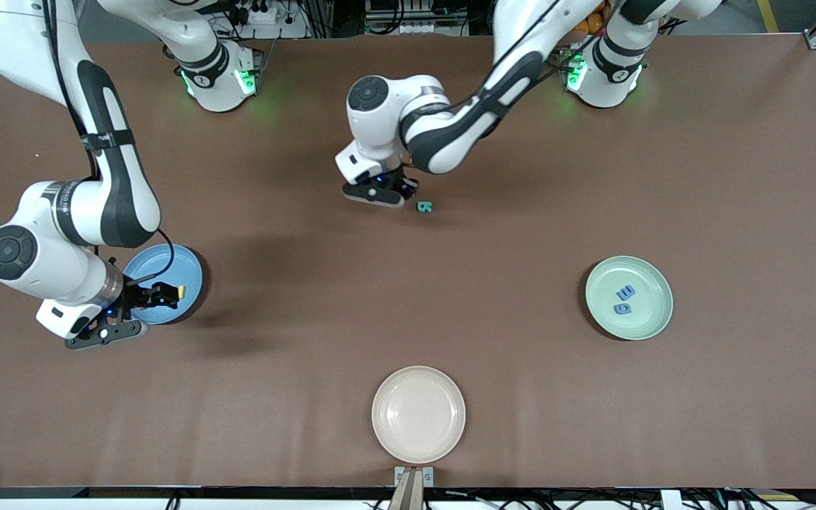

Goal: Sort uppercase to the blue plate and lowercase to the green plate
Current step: 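Carry the pink w to the green plate with the left gripper, then grasp the teal b with the right gripper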

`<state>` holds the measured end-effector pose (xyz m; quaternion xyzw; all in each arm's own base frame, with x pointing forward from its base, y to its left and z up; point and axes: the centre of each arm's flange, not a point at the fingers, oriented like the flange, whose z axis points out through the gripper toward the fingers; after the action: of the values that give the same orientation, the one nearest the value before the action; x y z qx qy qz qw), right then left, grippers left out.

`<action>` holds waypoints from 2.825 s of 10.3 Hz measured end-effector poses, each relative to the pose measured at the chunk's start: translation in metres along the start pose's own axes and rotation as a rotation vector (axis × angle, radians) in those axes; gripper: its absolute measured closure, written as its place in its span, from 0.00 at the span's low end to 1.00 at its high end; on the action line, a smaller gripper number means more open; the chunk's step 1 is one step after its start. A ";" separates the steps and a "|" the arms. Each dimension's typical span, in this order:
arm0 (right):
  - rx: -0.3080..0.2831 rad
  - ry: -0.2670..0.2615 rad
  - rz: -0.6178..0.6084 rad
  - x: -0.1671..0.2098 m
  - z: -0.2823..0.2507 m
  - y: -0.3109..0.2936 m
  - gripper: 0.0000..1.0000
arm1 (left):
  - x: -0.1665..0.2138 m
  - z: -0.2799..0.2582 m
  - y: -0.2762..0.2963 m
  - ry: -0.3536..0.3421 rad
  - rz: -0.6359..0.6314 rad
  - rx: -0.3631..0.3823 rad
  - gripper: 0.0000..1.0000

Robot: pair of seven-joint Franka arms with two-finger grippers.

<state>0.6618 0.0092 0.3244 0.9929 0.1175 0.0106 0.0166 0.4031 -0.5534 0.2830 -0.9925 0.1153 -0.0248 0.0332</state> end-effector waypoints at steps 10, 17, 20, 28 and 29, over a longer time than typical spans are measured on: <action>0.049 -0.038 0.263 0.001 -0.069 -0.177 0.00 | 0.129 0.061 -0.539 -0.217 -0.193 0.001 0.73; 0.019 -0.051 0.530 -0.057 -0.063 -0.408 0.00 | 0.128 0.096 -0.558 -0.229 -0.137 -0.012 0.21; 0.046 -0.026 0.601 -0.084 -0.028 -0.482 0.00 | 0.133 0.061 -0.552 -0.207 -0.087 0.009 0.00; 0.040 0.119 0.657 -0.155 0.075 -0.594 0.00 | 0.124 -0.070 -0.470 -0.193 0.047 0.058 0.00; 0.047 0.130 0.651 -0.159 0.086 -0.599 0.00 | 0.122 -0.071 -0.471 -0.206 0.042 0.056 0.00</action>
<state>0.3696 0.5513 0.2143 0.9756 -0.2051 0.0759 -0.0180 0.6244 -0.1284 0.3929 -0.9858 0.1312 0.0747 0.0732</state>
